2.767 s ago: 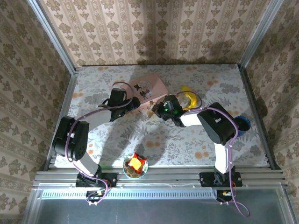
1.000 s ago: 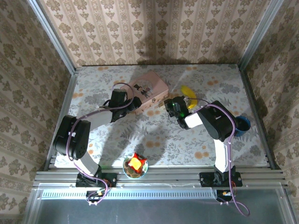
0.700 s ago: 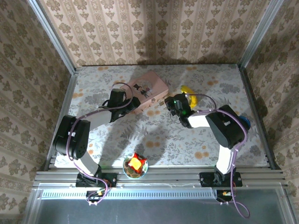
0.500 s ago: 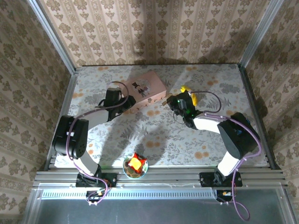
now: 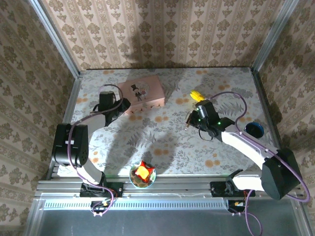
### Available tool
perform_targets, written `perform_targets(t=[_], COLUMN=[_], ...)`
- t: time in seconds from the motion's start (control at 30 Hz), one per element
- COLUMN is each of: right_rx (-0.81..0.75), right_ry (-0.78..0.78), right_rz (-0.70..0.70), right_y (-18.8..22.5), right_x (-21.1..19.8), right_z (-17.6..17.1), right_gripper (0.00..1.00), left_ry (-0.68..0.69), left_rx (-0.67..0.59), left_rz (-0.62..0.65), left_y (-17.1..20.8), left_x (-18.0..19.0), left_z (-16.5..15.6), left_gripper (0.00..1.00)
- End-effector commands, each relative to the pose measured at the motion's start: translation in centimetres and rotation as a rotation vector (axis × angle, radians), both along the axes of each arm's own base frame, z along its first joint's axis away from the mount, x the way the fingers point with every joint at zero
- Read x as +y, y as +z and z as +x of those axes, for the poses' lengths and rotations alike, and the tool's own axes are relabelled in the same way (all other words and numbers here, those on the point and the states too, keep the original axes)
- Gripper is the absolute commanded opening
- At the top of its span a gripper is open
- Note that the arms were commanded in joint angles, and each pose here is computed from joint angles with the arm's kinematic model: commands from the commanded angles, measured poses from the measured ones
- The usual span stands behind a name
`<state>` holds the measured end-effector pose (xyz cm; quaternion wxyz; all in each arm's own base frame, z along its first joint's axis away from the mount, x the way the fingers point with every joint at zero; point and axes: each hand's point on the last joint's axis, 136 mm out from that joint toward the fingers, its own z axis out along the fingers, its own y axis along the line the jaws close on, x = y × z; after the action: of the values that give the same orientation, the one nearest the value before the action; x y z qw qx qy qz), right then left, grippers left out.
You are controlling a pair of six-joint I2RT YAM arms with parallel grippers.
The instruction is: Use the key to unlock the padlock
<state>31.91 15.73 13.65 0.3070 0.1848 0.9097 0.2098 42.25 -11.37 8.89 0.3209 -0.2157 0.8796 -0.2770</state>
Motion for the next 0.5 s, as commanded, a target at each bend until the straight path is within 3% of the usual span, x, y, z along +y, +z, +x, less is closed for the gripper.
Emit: perform_targets(t=[0.0,0.27,0.47], right_rx=[0.125,0.168,0.164], right_ry=[0.036,0.048,0.06], right_rz=[-0.183,-0.222,-0.221], right_y=[-2.0,-3.6,-3.5], right_x=[-2.4,-2.8,-2.3], right_z=[-3.4,-4.3,-3.8], right_gripper=[0.0,0.0,0.0], left_ry=[0.065,0.057,-0.03], left_rx=[0.216,0.126,0.054], left_rz=[0.136,0.198,0.19], left_y=[-5.3,-1.6,-0.5], left_x=[3.4,4.7,4.3], left_z=[-2.9,1.2,5.6], left_gripper=[0.58,0.94,1.0])
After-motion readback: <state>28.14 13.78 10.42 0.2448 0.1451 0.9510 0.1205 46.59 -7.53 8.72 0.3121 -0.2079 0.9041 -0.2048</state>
